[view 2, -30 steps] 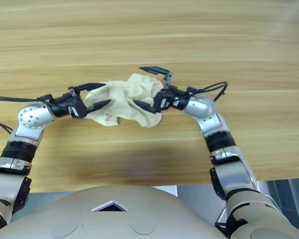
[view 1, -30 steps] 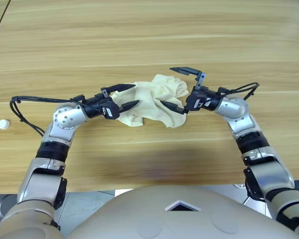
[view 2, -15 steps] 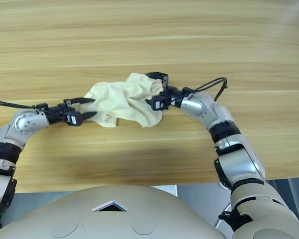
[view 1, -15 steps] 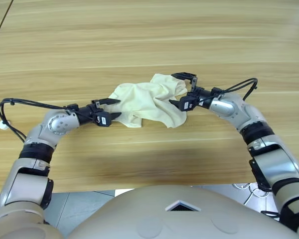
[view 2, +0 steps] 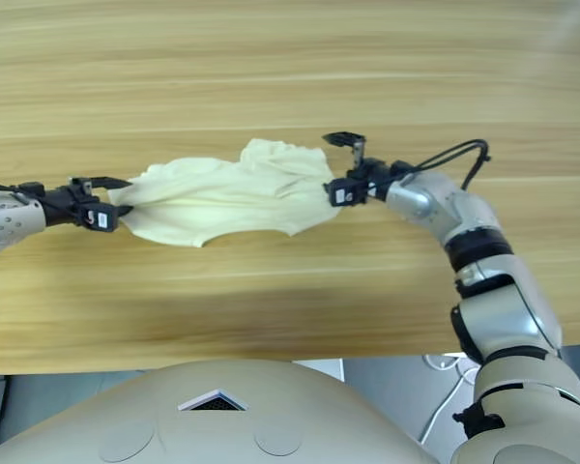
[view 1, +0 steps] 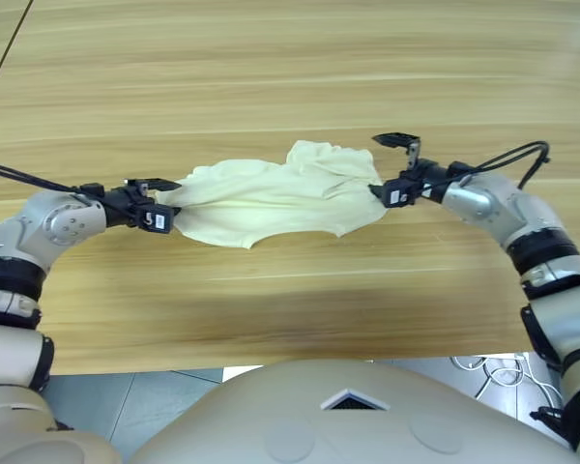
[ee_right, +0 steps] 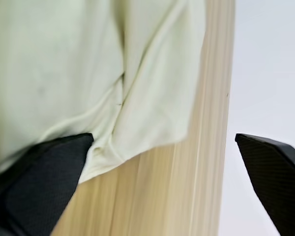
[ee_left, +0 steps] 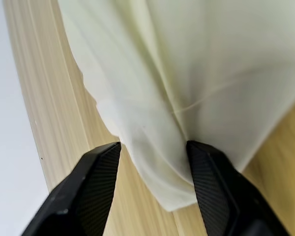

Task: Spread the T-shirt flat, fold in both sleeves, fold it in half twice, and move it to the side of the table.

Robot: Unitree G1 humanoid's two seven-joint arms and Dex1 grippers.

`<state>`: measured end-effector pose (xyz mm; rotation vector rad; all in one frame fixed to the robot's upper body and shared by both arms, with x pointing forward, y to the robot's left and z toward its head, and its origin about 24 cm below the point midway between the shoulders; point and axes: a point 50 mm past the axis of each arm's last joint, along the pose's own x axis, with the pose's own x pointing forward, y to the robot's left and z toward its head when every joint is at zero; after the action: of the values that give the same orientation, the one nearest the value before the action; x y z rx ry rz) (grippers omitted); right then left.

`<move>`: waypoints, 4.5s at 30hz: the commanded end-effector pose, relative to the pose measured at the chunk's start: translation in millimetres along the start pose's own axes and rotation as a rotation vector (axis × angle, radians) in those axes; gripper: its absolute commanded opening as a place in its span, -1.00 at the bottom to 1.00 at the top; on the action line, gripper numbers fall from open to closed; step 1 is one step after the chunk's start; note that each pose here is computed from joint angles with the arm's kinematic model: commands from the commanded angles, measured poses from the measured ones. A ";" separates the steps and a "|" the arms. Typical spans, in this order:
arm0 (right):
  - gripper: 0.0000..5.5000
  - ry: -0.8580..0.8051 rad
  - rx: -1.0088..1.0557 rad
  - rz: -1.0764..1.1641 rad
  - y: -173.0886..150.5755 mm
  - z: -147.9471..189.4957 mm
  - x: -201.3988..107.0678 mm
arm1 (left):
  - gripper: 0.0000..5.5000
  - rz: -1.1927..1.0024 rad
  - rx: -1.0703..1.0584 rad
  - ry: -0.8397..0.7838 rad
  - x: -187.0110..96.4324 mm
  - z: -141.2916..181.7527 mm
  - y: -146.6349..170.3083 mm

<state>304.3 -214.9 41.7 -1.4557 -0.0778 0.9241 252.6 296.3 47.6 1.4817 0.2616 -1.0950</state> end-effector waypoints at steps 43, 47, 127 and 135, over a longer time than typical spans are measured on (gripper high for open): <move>0.95 -0.320 0.203 0.196 22.4 52.4 -70.6 | -0.08 -0.132 -0.046 -0.507 -19.9 96.5 -26.4; 0.95 -0.233 0.172 0.249 31.1 43.7 -65.8 | -0.08 -0.162 -0.049 -0.481 -14.2 97.7 -35.2; -0.99 0.200 0.484 -1.325 -373.0 13.8 -161.7 | -1.00 1.657 -0.707 -0.383 -237.5 48.2 345.5; -0.99 0.224 0.301 -1.175 -304.9 -27.6 -131.8 | -1.00 1.484 -0.324 -0.011 -170.5 -17.8 253.2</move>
<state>388.8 -223.1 364.4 -0.9528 -0.5714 -0.0209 367.0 257.5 363.5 0.8379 -0.6891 -0.0605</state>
